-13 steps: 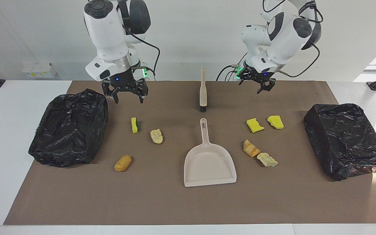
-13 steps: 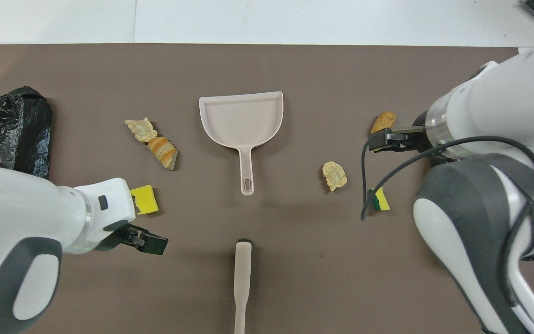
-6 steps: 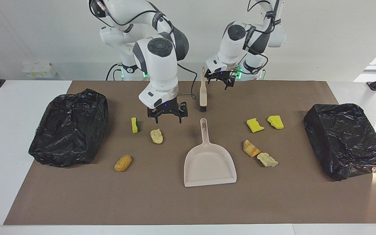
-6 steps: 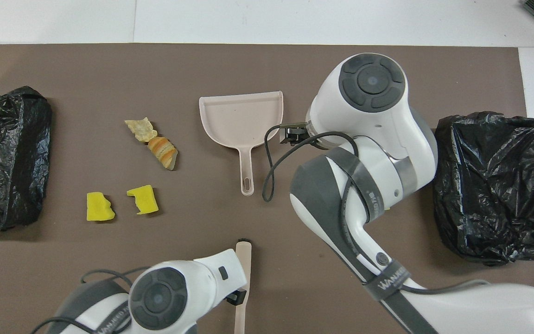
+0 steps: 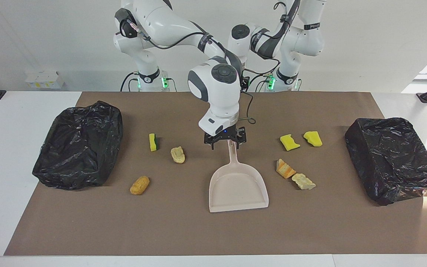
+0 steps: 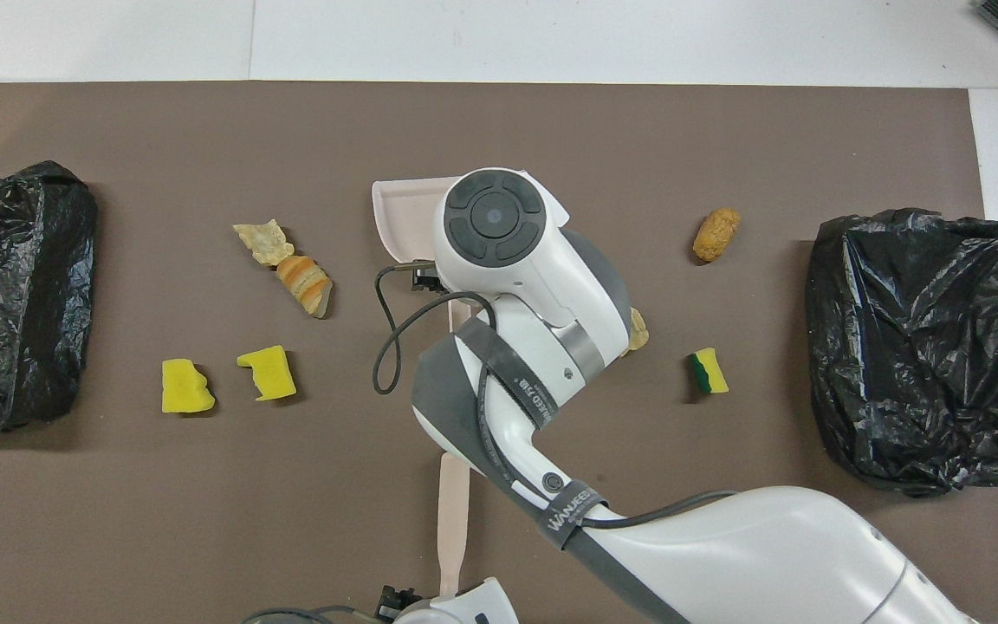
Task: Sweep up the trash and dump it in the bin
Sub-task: 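Reach the right gripper to the dustpan handle and grasp it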
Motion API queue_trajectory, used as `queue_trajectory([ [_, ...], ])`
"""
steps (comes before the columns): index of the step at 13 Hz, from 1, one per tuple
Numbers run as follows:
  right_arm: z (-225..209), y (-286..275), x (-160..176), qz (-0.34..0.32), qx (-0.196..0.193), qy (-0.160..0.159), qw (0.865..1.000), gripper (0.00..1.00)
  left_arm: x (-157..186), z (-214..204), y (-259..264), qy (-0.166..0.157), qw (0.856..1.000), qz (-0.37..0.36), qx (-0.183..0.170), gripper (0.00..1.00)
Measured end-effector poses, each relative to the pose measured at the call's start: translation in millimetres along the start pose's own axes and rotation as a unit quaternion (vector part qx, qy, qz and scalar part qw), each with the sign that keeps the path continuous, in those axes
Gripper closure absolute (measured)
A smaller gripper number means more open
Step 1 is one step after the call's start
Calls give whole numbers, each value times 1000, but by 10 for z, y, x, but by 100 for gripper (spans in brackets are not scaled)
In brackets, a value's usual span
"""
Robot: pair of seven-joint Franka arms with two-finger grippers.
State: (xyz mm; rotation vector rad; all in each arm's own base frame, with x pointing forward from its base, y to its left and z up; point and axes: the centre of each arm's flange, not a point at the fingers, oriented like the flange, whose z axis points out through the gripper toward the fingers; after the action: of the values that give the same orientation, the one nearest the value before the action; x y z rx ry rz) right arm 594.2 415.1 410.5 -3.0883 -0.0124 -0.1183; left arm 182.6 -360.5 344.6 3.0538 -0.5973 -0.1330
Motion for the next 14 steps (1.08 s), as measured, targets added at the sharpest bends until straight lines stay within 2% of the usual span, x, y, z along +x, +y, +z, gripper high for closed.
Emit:
queue_trajectory([
  [3,193,-181,-54,-13,10,10,1000,2,-106,76,39,12,1000,-11,-2,0],
  [5,293,-153,-49,-14,5,9,1000,7,-88,56,23,15,1000,-17,-5,23],
  [6,335,-154,-66,-16,3,8,1000,7,-78,50,19,17,1000,-19,-6,23],
  [7,388,-168,-95,-19,2,7,1000,14,-68,45,13,19,1000,-20,-8,31],
  [8,477,-165,-131,-22,1,5,1000,19,-61,44,7,20,1000,-21,-9,49],
  [9,570,-152,-171,-24,-3,1,1000,19,-49,43,-8,21,999,-25,-10,63],
  [10,626,-140,-197,-25,-5,-2,1000,21,-17,41,-47,21,999,-32,-10,73],
  [11,657,-132,-209,-25,-6,-3,1000,27,29,34,-102,22,999,-41,-11,73],
  [12,660,-129,-211,-25,-6,-3,1000,27,79,26,-165,22,998,-50,-12,73],
  [13,647,-127,-208,-25,-6,-2,1000,37,142,9,-249,22,998,-63,-12,73],
  [14,630,-122,-201,-25,-6,0,1000,51,194,-25,-330,18,997,-74,-10,73],
])
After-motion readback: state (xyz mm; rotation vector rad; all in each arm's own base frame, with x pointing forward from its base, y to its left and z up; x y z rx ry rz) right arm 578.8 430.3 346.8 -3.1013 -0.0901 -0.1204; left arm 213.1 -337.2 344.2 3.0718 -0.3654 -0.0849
